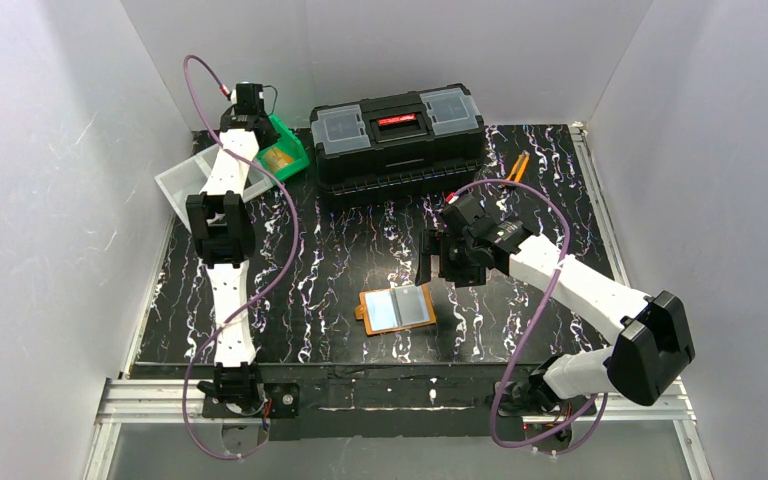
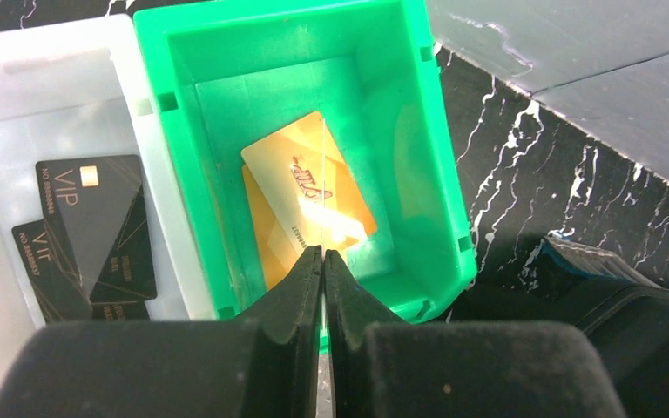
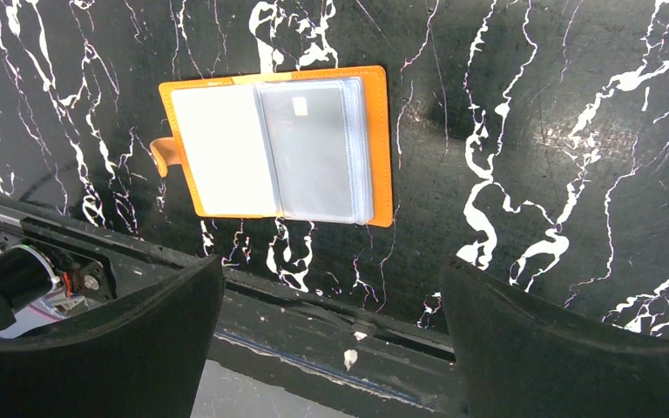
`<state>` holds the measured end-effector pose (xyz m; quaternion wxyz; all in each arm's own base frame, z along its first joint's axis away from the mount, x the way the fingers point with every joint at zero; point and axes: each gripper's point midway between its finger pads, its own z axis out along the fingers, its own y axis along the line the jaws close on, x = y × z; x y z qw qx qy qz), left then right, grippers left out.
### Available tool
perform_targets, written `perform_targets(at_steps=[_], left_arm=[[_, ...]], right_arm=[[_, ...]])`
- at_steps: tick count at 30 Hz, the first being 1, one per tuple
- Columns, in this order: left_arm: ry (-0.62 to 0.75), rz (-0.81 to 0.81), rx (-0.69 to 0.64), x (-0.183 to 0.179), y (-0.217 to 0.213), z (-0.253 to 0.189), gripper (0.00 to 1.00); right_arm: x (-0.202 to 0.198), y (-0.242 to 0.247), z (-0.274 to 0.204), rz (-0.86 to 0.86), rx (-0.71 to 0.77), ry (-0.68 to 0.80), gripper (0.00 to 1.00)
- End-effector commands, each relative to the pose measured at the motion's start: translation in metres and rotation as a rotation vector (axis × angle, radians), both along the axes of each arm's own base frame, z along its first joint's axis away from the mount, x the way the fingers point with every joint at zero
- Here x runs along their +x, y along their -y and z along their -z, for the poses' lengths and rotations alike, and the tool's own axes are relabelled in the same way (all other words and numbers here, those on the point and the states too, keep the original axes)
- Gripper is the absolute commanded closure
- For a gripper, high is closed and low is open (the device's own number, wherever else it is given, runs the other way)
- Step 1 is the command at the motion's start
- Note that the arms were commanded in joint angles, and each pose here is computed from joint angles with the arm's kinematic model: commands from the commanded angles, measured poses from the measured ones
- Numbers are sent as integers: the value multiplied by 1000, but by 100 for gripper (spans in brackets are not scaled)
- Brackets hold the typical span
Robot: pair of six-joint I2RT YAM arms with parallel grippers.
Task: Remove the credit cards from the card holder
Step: Place the credit card in the storage box.
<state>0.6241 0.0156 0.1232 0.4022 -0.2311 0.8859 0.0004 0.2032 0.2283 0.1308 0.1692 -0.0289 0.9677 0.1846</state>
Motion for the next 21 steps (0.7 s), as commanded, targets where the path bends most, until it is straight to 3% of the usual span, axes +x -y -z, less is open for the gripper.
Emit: perform_targets(at_steps=[1, 4, 6, 7, 11, 15, 21], left_arm=[[93, -15, 18, 16, -3, -27, 100], [88, -14, 18, 16, -3, -24, 99], [93, -8, 17, 17, -3, -26, 84], [100, -3, 18, 18, -2, -29, 71], [143, 37, 22, 19, 2, -51, 49], [187, 62, 18, 14, 5, -82, 41], [210, 101, -53, -11, 20, -113, 36]], right_arm=[[7, -6, -11, 1, 24, 11, 0], [8, -7, -11, 1, 26, 12, 0], [8, -8, -11, 0, 28, 12, 0], [8, -8, -11, -2, 28, 10, 0], [8, -8, -12, -3, 32, 12, 0], [9, -10, -16, -3, 47, 21, 0], [9, -10, -19, 8, 57, 32, 0]])
